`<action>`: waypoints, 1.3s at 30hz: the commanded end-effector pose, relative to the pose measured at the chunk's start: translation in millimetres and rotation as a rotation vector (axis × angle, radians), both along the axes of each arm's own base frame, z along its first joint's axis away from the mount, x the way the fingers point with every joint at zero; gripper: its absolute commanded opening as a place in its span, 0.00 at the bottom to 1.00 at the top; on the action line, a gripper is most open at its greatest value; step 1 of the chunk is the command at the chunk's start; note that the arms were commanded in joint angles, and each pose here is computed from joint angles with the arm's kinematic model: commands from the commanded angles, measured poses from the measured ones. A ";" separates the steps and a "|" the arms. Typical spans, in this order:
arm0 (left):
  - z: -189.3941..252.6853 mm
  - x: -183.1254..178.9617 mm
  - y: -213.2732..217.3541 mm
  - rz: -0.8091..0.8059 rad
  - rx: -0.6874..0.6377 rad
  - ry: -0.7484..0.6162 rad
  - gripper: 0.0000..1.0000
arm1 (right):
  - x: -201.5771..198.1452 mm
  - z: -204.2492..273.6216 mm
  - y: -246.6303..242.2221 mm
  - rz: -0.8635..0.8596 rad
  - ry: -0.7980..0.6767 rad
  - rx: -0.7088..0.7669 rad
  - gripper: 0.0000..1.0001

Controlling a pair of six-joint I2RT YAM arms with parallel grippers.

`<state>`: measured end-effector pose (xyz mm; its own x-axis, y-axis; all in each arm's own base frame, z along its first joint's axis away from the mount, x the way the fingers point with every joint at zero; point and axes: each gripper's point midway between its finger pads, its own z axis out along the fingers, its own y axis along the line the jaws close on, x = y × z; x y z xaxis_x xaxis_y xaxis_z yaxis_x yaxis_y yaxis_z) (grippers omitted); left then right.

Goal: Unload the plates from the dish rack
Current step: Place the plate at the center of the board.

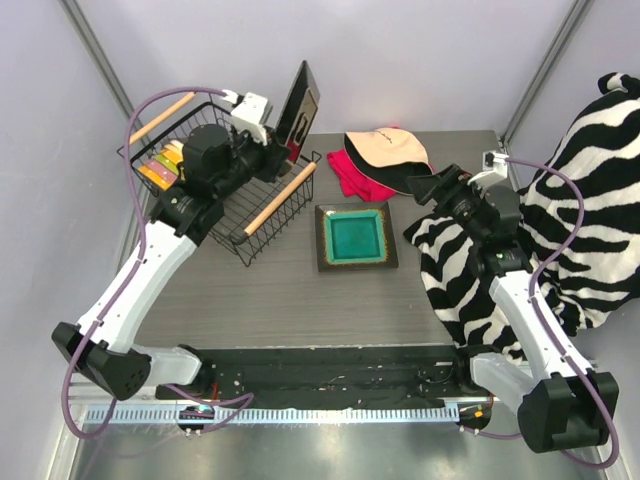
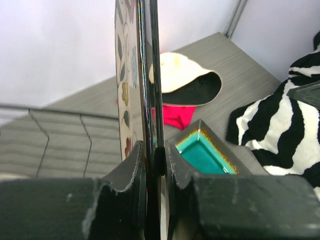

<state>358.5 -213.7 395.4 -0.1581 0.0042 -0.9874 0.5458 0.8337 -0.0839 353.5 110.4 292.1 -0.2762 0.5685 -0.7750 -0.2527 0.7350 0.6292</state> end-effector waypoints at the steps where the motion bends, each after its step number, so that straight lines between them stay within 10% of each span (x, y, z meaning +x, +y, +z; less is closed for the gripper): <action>1: 125.2 -16.1 -24.4 -0.054 -0.082 -0.402 0.00 | -3.9 30.2 -12.8 -0.013 -0.048 0.048 0.83; 16: 55.9 -29.4 -138.1 -0.230 0.076 -0.408 0.00 | -13.0 29.4 -85.8 -0.186 0.088 0.105 0.99; 27: 6.9 -21.7 -159.1 -0.240 0.156 -0.386 0.00 | -19.0 88.5 -54.0 0.031 0.052 0.400 0.99; 39: -43.0 -35.0 -168.3 -0.331 0.257 -0.365 0.00 | 10.3 61.2 -1.7 0.116 0.188 0.307 0.94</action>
<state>319.9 -364.2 251.0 -0.0103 0.4651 -0.8852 0.7948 0.5410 0.2750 350.7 93.3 360.4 -0.4334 0.7562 -0.4903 -0.1884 0.4560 0.8698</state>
